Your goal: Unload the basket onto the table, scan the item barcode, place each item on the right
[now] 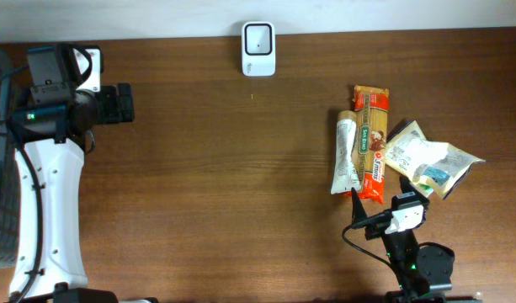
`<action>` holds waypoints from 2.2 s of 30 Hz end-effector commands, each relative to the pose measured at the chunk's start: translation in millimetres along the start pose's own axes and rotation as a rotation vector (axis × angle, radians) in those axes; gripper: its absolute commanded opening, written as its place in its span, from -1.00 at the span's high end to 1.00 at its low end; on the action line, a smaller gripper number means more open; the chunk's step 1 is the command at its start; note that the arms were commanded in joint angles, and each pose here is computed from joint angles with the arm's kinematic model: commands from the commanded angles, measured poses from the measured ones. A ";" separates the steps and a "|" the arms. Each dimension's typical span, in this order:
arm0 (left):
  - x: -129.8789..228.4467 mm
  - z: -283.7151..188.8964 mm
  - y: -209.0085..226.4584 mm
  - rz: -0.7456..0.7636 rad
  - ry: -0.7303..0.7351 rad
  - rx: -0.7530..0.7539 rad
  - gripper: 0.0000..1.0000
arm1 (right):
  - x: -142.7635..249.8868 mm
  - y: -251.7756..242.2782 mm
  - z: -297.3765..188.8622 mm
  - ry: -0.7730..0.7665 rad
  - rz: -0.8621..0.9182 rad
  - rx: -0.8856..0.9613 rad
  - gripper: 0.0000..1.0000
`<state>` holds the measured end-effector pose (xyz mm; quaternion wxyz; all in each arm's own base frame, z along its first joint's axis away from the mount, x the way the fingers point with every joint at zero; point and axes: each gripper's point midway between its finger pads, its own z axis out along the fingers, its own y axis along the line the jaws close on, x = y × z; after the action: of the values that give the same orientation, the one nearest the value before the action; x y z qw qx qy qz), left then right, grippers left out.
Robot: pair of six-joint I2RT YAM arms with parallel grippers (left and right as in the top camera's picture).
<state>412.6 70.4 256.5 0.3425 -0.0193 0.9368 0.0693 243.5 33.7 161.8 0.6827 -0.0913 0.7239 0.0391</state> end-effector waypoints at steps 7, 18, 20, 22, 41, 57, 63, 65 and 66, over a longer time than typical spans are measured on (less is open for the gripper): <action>12.2 -5.7 -8.5 0.006 0.007 0.010 -0.99 | 1.7 2.0 0.0 -0.005 -0.001 -0.011 -0.97; 96.8 -45.9 -116.3 0.278 -0.080 0.183 -0.98 | 1.7 2.0 0.0 -0.005 -0.001 -0.011 -0.97; 94.2 -40.5 -118.1 0.254 -0.209 0.183 -0.98 | 1.6 2.0 0.0 -0.005 -0.001 -0.011 -0.97; 95.7 -36.7 -118.3 0.216 -0.393 0.180 -0.99 | 1.7 2.0 0.0 -0.005 -0.001 -0.011 -0.97; 183.1 -30.2 -66.0 0.069 -0.775 0.066 -0.99 | 1.7 2.0 0.0 -0.005 -0.001 -0.011 -0.97; 191.6 -39.5 -57.6 0.057 -0.792 0.034 -0.98 | 1.7 2.0 0.0 -0.005 -0.001 -0.011 -0.97; 191.7 -39.4 -57.6 0.057 -0.791 0.034 -0.98 | 1.6 2.1 0.0 -0.005 -0.001 -0.011 -0.97; 191.7 -39.4 -57.7 0.057 -0.791 0.034 -0.99 | 1.7 2.0 0.0 -0.005 -0.001 -0.011 -0.97; 191.7 -39.4 -57.6 0.057 -0.791 0.034 -0.98 | 1.7 2.0 0.0 -0.005 -0.001 -0.011 -0.97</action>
<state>246.0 10.0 157.2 0.6750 0.0349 0.7343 0.0618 243.3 34.2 162.3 0.6839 -0.0928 0.7225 0.0400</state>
